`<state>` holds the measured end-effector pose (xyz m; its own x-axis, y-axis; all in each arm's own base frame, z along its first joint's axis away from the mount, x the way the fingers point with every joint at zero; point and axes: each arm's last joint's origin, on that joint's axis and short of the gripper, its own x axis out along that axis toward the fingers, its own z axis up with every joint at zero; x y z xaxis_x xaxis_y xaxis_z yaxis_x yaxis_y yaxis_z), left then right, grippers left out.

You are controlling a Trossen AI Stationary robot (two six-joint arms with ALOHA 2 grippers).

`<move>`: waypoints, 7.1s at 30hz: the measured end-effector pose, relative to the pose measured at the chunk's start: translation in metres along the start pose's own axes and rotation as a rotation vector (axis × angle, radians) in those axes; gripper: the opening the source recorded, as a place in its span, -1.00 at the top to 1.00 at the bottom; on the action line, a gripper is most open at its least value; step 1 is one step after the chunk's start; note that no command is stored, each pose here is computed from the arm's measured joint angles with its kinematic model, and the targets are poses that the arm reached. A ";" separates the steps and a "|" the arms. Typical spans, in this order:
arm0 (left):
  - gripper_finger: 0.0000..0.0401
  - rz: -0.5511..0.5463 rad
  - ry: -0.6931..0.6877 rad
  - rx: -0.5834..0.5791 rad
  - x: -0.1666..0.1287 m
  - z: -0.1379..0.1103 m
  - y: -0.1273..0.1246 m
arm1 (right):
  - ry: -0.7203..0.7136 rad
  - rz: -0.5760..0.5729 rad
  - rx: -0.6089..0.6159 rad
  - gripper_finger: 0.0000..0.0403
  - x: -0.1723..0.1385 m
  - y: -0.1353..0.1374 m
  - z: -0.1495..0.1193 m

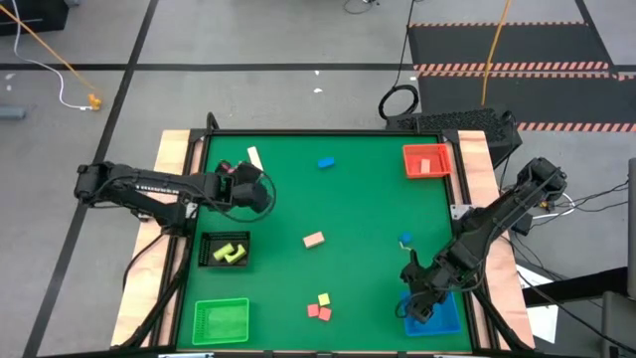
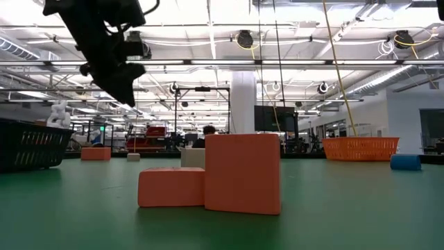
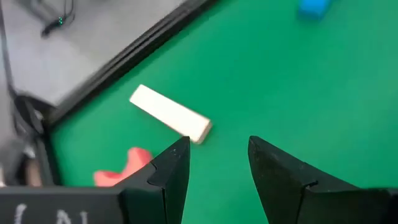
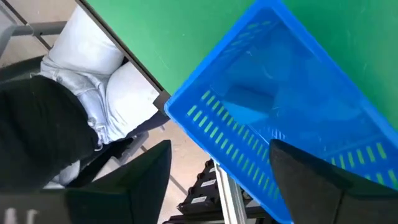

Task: Sort & place blocks by color
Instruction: Put the top orange wooden block into the green basket, then put the bottom blue wooden block into the blue basket

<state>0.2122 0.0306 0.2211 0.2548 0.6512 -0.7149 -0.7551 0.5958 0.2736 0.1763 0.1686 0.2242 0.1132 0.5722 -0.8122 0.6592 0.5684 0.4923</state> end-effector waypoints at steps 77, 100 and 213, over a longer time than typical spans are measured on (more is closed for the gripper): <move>0.78 -0.151 0.296 0.052 0.052 0.018 0.092 | -0.674 -0.254 -0.506 -0.34 -0.047 -0.015 0.099; 0.78 -1.023 -0.018 -0.041 -0.094 -0.004 -0.027 | -0.856 -0.494 -0.227 -0.34 -0.059 -0.039 0.109; 0.25 -1.285 0.225 0.150 -0.109 -0.047 -0.101 | 0.059 -0.807 -1.059 0.11 0.003 -0.097 0.116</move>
<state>0.2321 -0.1221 0.2412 0.6208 -0.4994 -0.6043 0.0267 0.7838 -0.6204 0.1989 0.0469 0.1379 -0.0827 -0.1308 -0.9880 -0.3694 0.9248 -0.0915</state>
